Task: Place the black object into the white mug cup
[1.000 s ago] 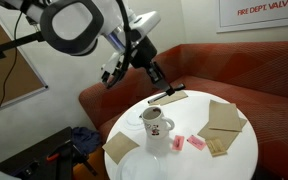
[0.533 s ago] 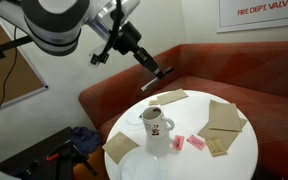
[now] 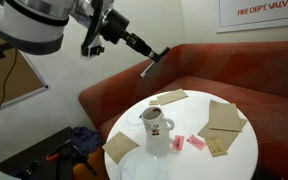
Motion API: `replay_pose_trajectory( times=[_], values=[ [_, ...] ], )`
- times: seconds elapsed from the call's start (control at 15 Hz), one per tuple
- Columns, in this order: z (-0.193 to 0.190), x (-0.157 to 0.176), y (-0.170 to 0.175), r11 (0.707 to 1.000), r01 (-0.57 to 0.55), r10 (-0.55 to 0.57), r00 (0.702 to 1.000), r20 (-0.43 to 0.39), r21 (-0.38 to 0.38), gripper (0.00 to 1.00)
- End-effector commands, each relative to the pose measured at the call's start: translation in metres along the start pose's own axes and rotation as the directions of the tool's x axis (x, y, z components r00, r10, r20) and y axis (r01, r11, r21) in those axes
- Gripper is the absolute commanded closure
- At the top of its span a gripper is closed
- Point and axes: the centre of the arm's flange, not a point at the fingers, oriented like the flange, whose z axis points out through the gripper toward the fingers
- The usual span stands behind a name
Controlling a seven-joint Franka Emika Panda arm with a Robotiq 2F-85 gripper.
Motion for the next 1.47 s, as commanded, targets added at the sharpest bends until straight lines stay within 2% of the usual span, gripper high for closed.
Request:
replay_pose_trajectory(
  times=[0.0,0.47,0.6,0.87,1.4],
  values=[
    [-0.009,-0.028,-0.015,0.998,-0.046,0.042,0.996,-0.082,-0.041,0.97],
    [-0.015,-0.053,-0.034,0.982,-0.119,0.075,0.959,-0.273,-0.149,0.97],
    [-0.014,-0.062,-0.039,0.975,-0.131,0.072,0.951,-0.302,-0.180,0.97],
    [-0.008,-0.083,-0.045,0.965,-0.138,0.063,0.947,-0.317,-0.221,0.97],
    [0.006,-0.108,-0.057,0.959,-0.144,0.056,0.941,-0.335,-0.245,0.97]
  ],
)
